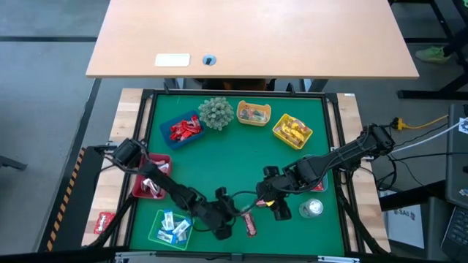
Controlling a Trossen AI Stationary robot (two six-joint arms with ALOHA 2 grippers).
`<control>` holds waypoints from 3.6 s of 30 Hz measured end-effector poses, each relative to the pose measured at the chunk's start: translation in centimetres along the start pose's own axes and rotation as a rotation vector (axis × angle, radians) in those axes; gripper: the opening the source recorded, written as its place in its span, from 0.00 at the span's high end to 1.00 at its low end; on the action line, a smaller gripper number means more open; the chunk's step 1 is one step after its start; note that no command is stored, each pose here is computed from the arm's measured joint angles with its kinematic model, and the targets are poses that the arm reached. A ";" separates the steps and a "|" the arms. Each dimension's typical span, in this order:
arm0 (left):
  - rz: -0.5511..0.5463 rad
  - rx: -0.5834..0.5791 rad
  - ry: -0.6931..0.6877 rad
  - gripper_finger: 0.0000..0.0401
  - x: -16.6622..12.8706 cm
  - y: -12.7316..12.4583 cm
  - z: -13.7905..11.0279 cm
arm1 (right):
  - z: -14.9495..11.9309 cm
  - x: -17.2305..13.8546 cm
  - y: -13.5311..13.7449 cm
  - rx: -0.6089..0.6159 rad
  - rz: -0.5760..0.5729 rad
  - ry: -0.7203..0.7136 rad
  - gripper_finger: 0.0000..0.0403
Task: Sort candy
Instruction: Put the orange gummy into the orange bin, then put the brown chocolate into the red bin
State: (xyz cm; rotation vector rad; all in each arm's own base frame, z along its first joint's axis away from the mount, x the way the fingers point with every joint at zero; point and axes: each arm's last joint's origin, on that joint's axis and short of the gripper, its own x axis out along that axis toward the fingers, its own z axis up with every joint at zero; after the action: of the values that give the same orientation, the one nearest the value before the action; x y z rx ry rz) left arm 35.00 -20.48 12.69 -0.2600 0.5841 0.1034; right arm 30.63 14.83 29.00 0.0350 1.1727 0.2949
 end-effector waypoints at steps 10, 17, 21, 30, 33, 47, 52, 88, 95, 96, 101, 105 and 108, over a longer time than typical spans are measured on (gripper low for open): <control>0.127 0.097 -0.241 0.93 2.2 4.2 5.0 | -0.7 -1.9 -0.1 -0.004 -0.010 -0.004 0.41; 0.231 0.118 -0.382 0.93 3.6 9.3 9.0 | -1.2 -3.0 -0.2 -0.004 -0.011 -0.001 0.41; 0.317 0.114 -0.442 0.93 4.0 12.9 11.0 | -1.5 -3.2 -0.3 -0.004 -0.032 0.016 0.41; 0.442 0.058 -0.475 0.93 4.3 21.6 13.8 | -1.8 -3.2 -0.5 -0.003 -0.077 0.043 0.41; 0.457 0.043 -0.474 0.93 4.1 23.9 14.3 | -1.8 -3.2 -0.5 -0.004 -0.077 0.042 0.41; 0.566 -0.003 -0.429 0.93 3.6 28.6 14.6 | -1.8 -3.2 -0.5 -0.029 -0.076 0.040 0.41; 0.568 -0.006 -0.430 0.89 3.6 28.7 14.6 | -1.7 -3.2 -0.5 -0.029 -0.075 0.037 0.41; 0.247 0.208 -0.220 0.66 -8.8 12.3 16.3 | -2.4 0.3 0.0 -0.019 -0.041 -0.041 0.41; 0.106 0.268 -0.198 0.66 -10.0 7.5 14.2 | -4.6 4.2 -0.6 -0.008 -0.055 -0.055 0.41; 0.090 0.278 -0.194 0.66 -10.1 6.9 13.9 | -5.1 4.8 -0.8 -0.006 -0.060 -0.041 0.41; 0.034 0.316 -0.176 0.66 -10.6 4.9 12.7 | -6.7 6.7 -1.5 -0.005 -0.071 -0.029 0.41; 0.005 0.336 -0.175 0.66 -11.1 3.8 12.1 | -7.7 7.9 -1.8 -0.006 -0.061 -0.057 0.41; -0.011 0.343 -0.174 0.66 -11.3 3.3 11.8 | -8.2 8.6 -2.1 -0.006 -0.054 -0.077 0.41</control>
State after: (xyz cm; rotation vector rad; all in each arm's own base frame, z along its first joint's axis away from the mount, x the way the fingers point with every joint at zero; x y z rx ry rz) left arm 31.29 -14.38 27.72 0.0781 0.4185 0.0135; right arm 26.61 13.93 17.59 0.0091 1.0940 0.2476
